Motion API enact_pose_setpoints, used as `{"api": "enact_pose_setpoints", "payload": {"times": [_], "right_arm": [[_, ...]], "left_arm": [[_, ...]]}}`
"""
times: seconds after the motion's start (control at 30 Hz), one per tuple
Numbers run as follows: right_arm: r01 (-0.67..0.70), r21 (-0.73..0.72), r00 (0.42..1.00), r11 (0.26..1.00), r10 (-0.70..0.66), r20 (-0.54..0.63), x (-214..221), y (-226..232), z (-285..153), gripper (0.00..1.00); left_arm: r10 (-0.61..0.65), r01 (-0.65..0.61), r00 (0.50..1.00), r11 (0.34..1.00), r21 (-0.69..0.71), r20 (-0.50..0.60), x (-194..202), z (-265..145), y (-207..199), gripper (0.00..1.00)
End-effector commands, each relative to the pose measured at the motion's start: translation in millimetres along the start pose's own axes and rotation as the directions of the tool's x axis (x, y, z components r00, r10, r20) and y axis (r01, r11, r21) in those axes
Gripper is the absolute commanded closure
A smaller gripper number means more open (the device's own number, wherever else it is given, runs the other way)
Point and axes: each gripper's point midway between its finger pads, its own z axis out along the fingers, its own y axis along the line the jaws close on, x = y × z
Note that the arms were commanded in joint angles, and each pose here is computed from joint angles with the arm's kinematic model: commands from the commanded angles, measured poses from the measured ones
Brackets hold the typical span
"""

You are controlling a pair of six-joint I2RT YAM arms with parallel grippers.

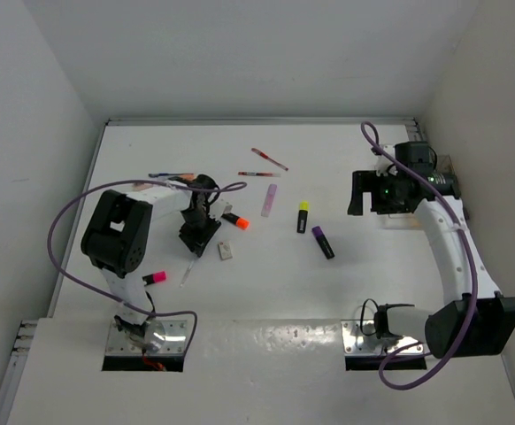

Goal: Sort the stationery into containers
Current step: Grab a piece of stationery with the left arm

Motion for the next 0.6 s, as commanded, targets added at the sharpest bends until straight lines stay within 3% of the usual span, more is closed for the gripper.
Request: {"api": "enact_pose_setpoints", "payload": {"times": [0.0, 0.17, 0.3, 0.37, 0.5, 0.57], "right_arm": [[0.014, -0.047, 0.999, 0.999, -0.011, 0.048, -18, 12, -10, 0.06], [0.044, -0.094, 0.996, 0.995, -0.036, 0.084, -29, 25, -17, 0.06], [0.086, -0.164, 0.988, 0.983, -0.063, 0.139, -39, 44, -29, 0.07], [0.119, -0.2, 0.98, 0.973, -0.083, 0.182, -46, 56, -37, 0.09], [0.183, -0.262, 0.959, 0.948, -0.114, 0.259, -56, 81, -55, 0.1], [0.21, -0.287, 0.947, 0.934, -0.122, 0.297, -60, 91, -63, 0.11]], "left_arm": [[-0.034, 0.034, 0.999, 0.999, 0.002, 0.022, -10, 2, 7, 0.65], [-0.056, 0.059, 0.996, 0.997, -0.048, 0.069, -19, -1, 19, 0.74], [-0.08, 0.087, 0.988, 0.995, -0.047, 0.133, -32, -14, 23, 0.95], [-0.099, 0.108, 0.973, 0.994, -0.033, 0.209, -42, -32, 26, 1.0], [-0.129, 0.108, 0.912, 0.991, 0.074, 0.389, -69, -85, 22, 1.0], [-0.125, 0.082, 0.848, 0.991, 0.105, 0.514, -87, -128, 20, 1.0]]}}
